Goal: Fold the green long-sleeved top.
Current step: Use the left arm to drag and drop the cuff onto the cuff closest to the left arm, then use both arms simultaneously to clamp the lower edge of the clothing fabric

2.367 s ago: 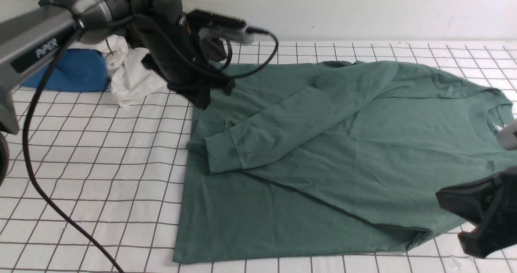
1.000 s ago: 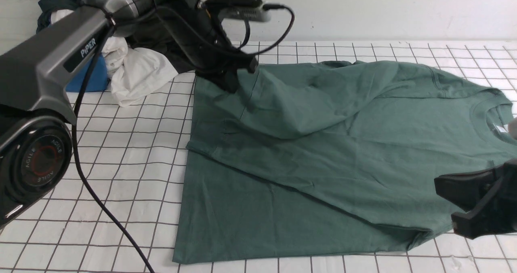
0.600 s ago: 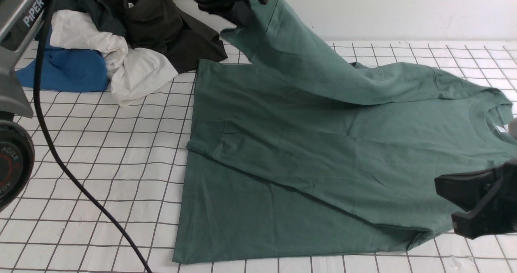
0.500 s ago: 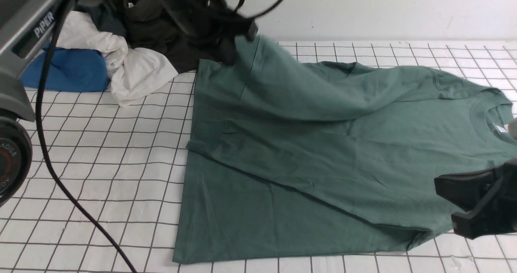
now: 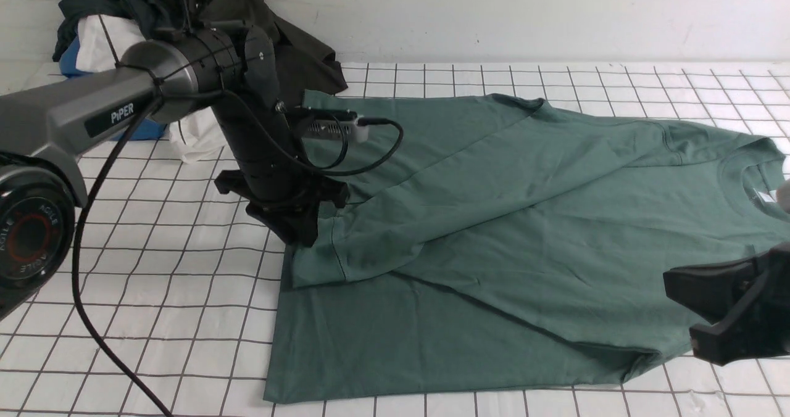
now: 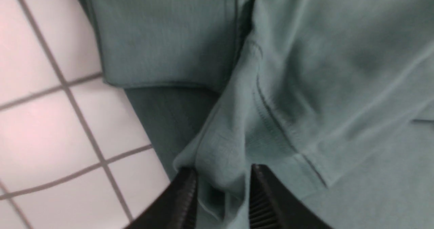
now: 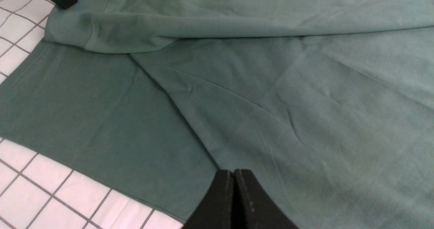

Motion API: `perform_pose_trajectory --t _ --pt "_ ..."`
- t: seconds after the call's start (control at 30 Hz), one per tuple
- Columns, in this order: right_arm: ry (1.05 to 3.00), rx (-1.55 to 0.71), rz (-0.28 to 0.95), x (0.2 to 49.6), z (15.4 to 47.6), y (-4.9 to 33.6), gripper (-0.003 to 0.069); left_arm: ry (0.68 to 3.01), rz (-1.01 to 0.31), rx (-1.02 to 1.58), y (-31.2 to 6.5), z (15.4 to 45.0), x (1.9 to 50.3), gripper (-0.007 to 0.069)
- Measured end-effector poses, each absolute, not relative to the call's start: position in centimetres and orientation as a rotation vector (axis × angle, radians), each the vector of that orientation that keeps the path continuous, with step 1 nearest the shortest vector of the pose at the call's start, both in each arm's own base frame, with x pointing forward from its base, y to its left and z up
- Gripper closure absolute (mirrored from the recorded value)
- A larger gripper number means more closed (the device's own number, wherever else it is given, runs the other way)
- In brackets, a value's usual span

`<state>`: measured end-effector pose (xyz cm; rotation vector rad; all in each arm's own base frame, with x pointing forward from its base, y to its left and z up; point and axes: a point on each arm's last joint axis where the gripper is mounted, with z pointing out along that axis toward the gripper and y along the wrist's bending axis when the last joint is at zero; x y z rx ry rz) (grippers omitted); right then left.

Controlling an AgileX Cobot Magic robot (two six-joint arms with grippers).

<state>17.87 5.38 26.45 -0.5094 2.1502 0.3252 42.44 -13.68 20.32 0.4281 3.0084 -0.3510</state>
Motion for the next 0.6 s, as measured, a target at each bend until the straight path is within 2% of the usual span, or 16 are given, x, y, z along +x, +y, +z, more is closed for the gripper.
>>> perform_pose_trajectory --t 0.1,0.2,0.33,0.5,0.53,0.57,0.6 --pt "2.151 -0.511 0.327 17.9 26.4 5.4 0.0669 2.967 -0.356 0.451 -13.7 22.3 42.0 0.0319" --pt "2.152 -0.511 0.327 17.9 26.4 5.4 0.0669 2.926 -0.343 0.517 -14.1 24.0 40.9 0.0277" --pt "2.152 -0.511 0.327 17.9 26.4 5.4 0.0669 2.933 -0.333 0.692 -15.8 24.3 37.5 0.0272" --pt "2.152 -0.511 0.327 17.9 26.4 5.4 0.0669 2.894 -0.262 1.384 -19.0 20.8 28.9 0.0265" --pt "2.152 -0.511 0.327 17.9 26.4 5.4 0.0669 2.89 -0.262 1.407 -19.0 20.6 28.7 0.0265" --pt "2.152 -0.511 0.327 17.9 26.4 5.4 0.0669 2.821 -0.2 1.571 -19.0 19.2 27.5 0.0265" --pt "2.152 -0.511 0.327 17.9 26.4 5.4 0.0669 2.78 -0.176 1.631 -19.0 18.6 27.1 0.0265"
